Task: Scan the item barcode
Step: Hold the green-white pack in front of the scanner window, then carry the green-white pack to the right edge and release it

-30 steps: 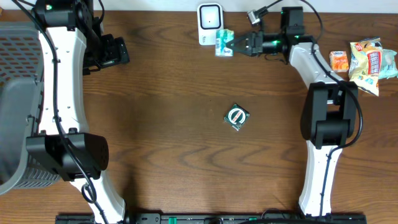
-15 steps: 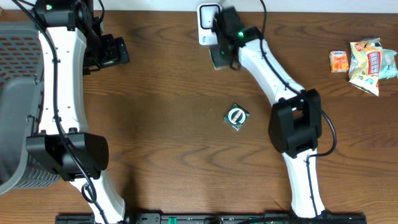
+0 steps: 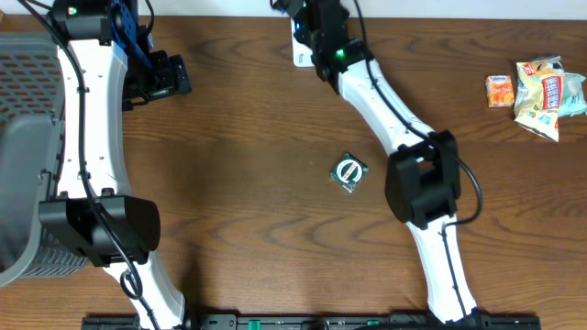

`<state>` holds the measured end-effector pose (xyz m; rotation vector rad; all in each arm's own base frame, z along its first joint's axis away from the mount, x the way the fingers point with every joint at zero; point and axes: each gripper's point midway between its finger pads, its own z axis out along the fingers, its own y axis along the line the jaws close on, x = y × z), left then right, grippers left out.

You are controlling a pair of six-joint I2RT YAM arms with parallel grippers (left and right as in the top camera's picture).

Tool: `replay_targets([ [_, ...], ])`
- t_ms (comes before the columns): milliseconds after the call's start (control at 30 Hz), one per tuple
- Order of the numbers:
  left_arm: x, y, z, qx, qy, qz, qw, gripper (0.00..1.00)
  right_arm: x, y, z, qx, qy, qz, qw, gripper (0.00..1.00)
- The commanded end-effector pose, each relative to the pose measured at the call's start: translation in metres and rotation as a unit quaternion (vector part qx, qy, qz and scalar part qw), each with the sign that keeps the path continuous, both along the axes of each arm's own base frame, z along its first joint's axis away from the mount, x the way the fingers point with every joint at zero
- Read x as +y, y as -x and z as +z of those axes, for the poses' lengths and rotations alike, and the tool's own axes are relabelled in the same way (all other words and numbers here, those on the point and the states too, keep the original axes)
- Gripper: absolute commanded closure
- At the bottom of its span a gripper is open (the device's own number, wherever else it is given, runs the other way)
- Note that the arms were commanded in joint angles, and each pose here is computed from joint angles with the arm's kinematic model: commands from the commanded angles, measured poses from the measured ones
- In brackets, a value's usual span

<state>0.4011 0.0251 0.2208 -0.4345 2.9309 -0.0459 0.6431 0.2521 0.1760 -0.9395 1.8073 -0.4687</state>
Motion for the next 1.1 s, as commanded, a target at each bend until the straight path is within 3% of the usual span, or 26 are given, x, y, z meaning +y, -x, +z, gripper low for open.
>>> replay_targets([
  [0, 0.003, 0.000, -0.001, 0.003, -0.005, 0.000, 1.000, 0.02, 0.004, -0.007, -0.045, 0.017, 0.059, 0.040, 0.997, 0.99],
  [133, 0.003, 0.000, -0.001, 0.003, -0.005, 0.000, 1.000, 0.02, -0.002, -0.007, -0.052, 0.024, 0.067, 0.029, 0.997, 0.99],
  [367, 0.003, 0.000, -0.001, 0.003, -0.005, 0.000, 1.000, 0.02, -0.050, -0.015, 0.014, -0.019, 0.067, -0.036, 0.997, 0.99],
  [467, 0.003, 0.000, -0.001, 0.003, -0.005, 0.000, 1.000, 0.02, -0.083, -0.012, 0.037, -0.013, 0.065, -0.060, 0.996, 0.99],
  [600, 0.003, 0.000, -0.001, 0.003, -0.005, 0.000, 1.000, 0.02, -0.157, -0.007, 0.047, 0.010, 0.065, -0.153, 0.986, 0.99],
  [733, 0.003, 0.000, -0.001, 0.003, -0.005, 0.000, 1.000, 0.02, -0.279, 0.017, 0.019, 0.077, 0.058, -0.316, 0.944, 0.99],
  [900, 0.003, 0.000, -0.001, 0.003, -0.005, 0.000, 1.000, 0.02, -0.370, 0.056, -0.011, 0.129, -0.029, -0.447, 0.885, 0.98],
  [933, 0.003, 0.000, -0.001, 0.003, -0.005, 0.000, 1.000, 0.02, -0.382, 0.063, -0.017, 0.141, -0.050, -0.461, 0.875, 0.86],
  [967, 0.003, 0.000, -0.001, 0.003, -0.005, 0.000, 1.000, 0.02, -0.392, 0.070, -0.027, 0.165, -0.076, -0.462, 0.868, 0.58],
  [1000, 0.003, 0.000, -0.001, 0.003, -0.005, 0.000, 1.000, 0.02, -0.397, 0.076, -0.037, 0.193, -0.099, -0.450, 0.866, 0.20],
  [1033, 0.003, 0.000, -0.001, 0.003, -0.005, 0.000, 1.000, 0.02, -0.398, 0.078, -0.040, 0.203, -0.109, -0.445, 0.865, 0.06],
  [1067, 0.003, 0.000, -0.001, 0.003, -0.005, 0.000, 1.000, 0.02, -0.402, 0.084, -0.047, 0.228, -0.132, -0.435, 0.861, 0.01],
])
